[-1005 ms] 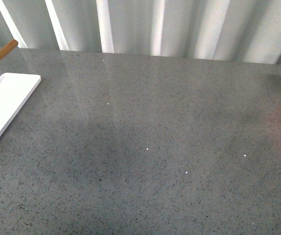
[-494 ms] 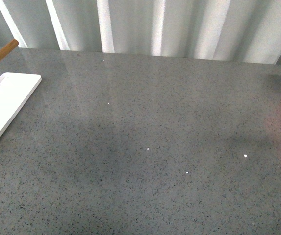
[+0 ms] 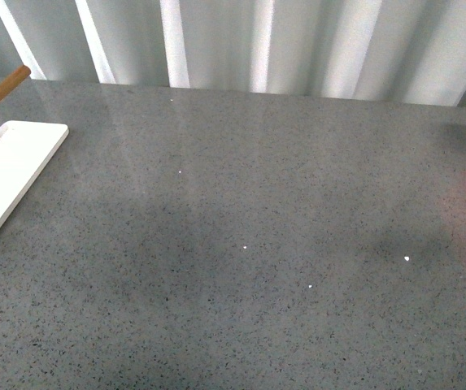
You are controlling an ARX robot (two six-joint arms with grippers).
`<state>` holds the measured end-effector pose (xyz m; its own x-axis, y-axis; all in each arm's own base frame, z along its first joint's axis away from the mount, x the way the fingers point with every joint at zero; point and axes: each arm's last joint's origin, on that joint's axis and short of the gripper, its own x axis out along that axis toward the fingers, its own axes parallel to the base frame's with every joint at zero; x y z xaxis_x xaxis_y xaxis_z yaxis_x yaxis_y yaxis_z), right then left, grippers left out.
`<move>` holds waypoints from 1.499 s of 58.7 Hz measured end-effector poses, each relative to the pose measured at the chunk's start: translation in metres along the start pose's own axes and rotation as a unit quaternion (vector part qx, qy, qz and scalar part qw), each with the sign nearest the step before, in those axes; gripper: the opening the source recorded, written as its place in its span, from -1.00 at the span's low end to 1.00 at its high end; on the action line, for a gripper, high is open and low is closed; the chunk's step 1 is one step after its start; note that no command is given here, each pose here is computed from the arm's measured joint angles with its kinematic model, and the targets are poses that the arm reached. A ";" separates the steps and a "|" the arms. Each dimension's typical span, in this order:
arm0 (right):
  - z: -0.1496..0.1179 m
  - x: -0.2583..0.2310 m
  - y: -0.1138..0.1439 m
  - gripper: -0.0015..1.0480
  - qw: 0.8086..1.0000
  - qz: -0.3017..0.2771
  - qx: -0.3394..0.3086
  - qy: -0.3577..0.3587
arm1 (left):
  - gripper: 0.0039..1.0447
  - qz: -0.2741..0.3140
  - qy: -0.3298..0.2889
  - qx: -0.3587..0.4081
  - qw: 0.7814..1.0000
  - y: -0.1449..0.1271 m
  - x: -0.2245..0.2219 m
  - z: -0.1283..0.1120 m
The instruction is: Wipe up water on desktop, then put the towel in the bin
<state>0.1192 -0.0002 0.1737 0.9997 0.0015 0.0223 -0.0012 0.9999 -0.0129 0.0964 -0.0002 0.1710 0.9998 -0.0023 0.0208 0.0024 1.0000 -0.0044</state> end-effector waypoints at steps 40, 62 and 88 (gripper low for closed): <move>-0.002 -0.023 0.000 -0.94 1.000 -0.001 0.001 0.001 | 0.87 0.000 0.000 0.000 1.000 0.000 0.000 0.000; -0.003 -0.023 0.000 -0.62 1.000 -0.001 0.001 0.003 | 0.87 0.000 0.000 0.000 1.000 0.000 0.000 0.000; -0.003 -0.023 0.000 0.87 1.000 -0.006 0.002 0.002 | 0.87 -0.003 0.001 0.000 1.000 0.000 0.000 0.000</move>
<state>0.0966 -0.0004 0.1704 0.9998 -0.0103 0.0177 0.0105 0.9999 -0.0096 0.0965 -0.0004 0.1709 0.9998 -0.0080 0.0189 0.0081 1.0000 -0.0043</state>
